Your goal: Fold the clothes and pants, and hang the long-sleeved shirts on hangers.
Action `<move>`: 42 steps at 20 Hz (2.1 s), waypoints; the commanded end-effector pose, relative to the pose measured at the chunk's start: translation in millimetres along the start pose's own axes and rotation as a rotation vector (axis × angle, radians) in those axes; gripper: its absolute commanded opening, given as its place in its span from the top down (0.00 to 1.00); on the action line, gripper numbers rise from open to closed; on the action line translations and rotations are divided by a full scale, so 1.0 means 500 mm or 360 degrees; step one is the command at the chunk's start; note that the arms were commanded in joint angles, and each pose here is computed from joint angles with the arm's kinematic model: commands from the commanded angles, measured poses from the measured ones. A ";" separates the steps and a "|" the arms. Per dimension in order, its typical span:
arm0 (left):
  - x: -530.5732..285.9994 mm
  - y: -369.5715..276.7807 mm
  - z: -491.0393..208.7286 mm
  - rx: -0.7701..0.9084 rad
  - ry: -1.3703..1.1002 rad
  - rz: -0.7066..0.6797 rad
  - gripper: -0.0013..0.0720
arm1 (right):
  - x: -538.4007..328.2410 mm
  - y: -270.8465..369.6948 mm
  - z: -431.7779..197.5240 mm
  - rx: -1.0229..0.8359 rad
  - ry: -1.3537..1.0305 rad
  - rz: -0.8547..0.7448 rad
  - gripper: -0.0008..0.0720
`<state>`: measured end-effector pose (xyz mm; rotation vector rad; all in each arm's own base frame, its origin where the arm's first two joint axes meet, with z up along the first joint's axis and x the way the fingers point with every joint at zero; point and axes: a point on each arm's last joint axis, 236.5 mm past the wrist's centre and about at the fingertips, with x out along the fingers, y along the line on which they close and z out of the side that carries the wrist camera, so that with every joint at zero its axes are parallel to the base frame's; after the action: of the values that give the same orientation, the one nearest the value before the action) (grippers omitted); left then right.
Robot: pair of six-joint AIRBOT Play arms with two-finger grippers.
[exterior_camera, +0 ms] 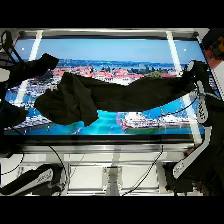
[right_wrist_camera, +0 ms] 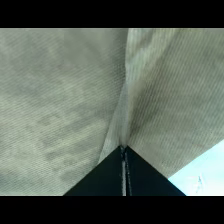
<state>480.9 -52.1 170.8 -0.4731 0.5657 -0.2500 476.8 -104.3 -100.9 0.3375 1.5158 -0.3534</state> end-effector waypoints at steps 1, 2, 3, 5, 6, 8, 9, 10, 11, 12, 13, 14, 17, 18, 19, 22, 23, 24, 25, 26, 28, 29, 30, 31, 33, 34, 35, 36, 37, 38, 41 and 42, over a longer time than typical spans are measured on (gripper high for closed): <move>-0.001 -0.001 0.001 0.0002 -0.0002 -0.0001 0.20 | -0.014 -0.040 -0.014 0.0100 0.0057 -0.0066 0.97; -0.001 -0.001 0.001 0.0001 -0.0002 -0.0001 0.20 | -0.022 -0.064 -0.023 0.0135 0.0090 -0.0096 0.97; -0.001 -0.001 0.001 0.0001 -0.0003 -0.0001 0.20 | -0.031 -0.089 -0.032 0.0176 0.0120 -0.0119 0.97; -0.001 -0.001 0.001 0.0001 -0.0003 -0.0001 0.20 | -0.054 -0.134 -0.043 0.0251 0.0153 -0.0145 0.97; -0.001 -0.001 0.001 0.0001 -0.0003 -0.0002 0.20 | -0.068 -0.152 -0.045 0.0280 0.0148 -0.0150 0.97; -0.001 -0.001 0.002 0.0001 -0.0006 0.0000 0.20 | -0.101 -0.198 -0.053 0.0358 0.0140 -0.0202 0.97; -0.001 -0.001 0.003 0.0001 -0.0009 0.0000 0.20 | -0.112 -0.222 -0.065 0.0400 0.0168 -0.0237 0.97; -0.001 -0.001 0.003 0.0001 -0.0008 0.0001 0.20 | -0.117 -0.241 -0.091 0.0436 0.0254 -0.0265 0.97; -0.001 -0.001 0.003 0.0001 -0.0009 0.0000 0.20 | -0.121 -0.252 -0.118 0.0472 0.0346 -0.0281 0.97; -0.001 0.000 0.003 0.0001 -0.0009 0.0001 0.20 | -0.124 -0.259 -0.142 0.0503 0.0428 -0.0297 0.97; -0.001 0.000 0.003 0.0001 -0.0009 0.0001 0.20 | -0.129 -0.263 -0.158 0.0527 0.0483 -0.0309 0.97; -0.001 0.000 0.003 0.0001 -0.0009 0.0001 0.20 | -0.132 -0.264 -0.167 0.0530 0.0512 -0.0317 0.96; -0.001 -0.001 0.003 0.0001 -0.0008 0.0001 0.20 | -0.136 -0.268 -0.175 0.0607 0.0529 -0.0352 0.71; -0.001 0.000 0.003 0.0002 -0.0008 0.0001 0.20 | -0.137 -0.268 -0.175 0.0609 0.0531 -0.0352 0.53; -0.001 0.000 0.003 0.0002 -0.0008 0.0001 0.20 | -0.137 -0.269 -0.175 0.0609 0.0529 -0.0355 0.51; -0.001 0.000 0.003 0.0002 -0.0009 0.0001 0.20 | -0.139 -0.291 -0.166 0.0612 0.0486 -0.0422 0.51; 0.000 0.000 0.003 0.0002 -0.0008 0.0001 0.20 | -0.139 -0.302 -0.150 0.0612 0.0423 -0.0446 0.51; 0.000 0.000 0.003 0.0002 -0.0008 0.0001 0.20 | -0.136 -0.304 -0.124 0.0607 0.0334 -0.0435 0.51; 0.000 0.000 0.003 0.0002 -0.0008 0.0001 0.20 | -0.133 -0.303 -0.095 0.0599 0.0236 -0.0408 0.51; 0.000 0.000 0.003 0.0001 -0.0008 0.0001 0.20 | -0.128 -0.296 -0.065 0.0589 0.0142 -0.0366 0.51; 0.000 0.000 0.003 0.0002 -0.0008 0.0001 0.20 | -0.117 -0.268 -0.018 0.0545 0.0006 -0.0240 0.20; 0.000 0.000 0.003 0.0002 -0.0008 0.0001 0.20 | -0.114 -0.252 0.006 0.0430 -0.0058 -0.0179 0.10; 0.000 0.000 0.003 0.0002 -0.0008 0.0001 0.20 | -0.114 -0.243 0.018 0.0319 -0.0088 -0.0152 0.10; 0.000 -0.001 0.003 0.0001 -0.0008 0.0001 0.20 | -0.114 -0.241 0.021 0.0242 -0.0097 -0.0159 0.10; 0.000 -0.001 0.002 0.0001 -0.0007 0.0000 0.20 | -0.115 -0.248 0.026 0.0175 -0.0111 -0.0198 0.10; 0.000 -0.001 0.002 0.0001 -0.0007 0.0000 0.20 | -0.113 -0.243 0.026 0.0168 -0.0111 -0.0195 0.10; 0.000 -0.001 0.002 0.0001 -0.0007 0.0000 0.20 | -0.108 -0.234 0.025 0.0112 -0.0099 -0.0203 0.10; 0.000 -0.001 0.002 0.0001 -0.0007 0.0000 0.20 | -0.099 -0.231 0.018 0.0007 -0.0058 -0.0237 0.10; 0.000 -0.001 0.002 0.0001 -0.0007 0.0000 0.20 | -0.091 -0.231 0.012 -0.0109 -0.0021 -0.0296 0.10; 0.000 0.000 0.003 0.0002 -0.0008 0.0001 0.20 | -0.086 -0.227 0.010 -0.0195 -0.0001 -0.0338 0.10; 0.000 0.000 0.003 0.0002 -0.0008 0.0001 0.20 | -0.083 -0.219 0.006 -0.0306 0.0031 -0.0428 0.11; 0.000 0.000 0.003 0.0003 -0.0008 0.0001 0.20 | -0.086 -0.222 0.002 -0.0317 0.0049 -0.0460 0.11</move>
<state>481.4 -51.5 171.4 -0.4735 0.5621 -0.2478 434.0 -204.3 -57.5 0.0832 1.5653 -0.4411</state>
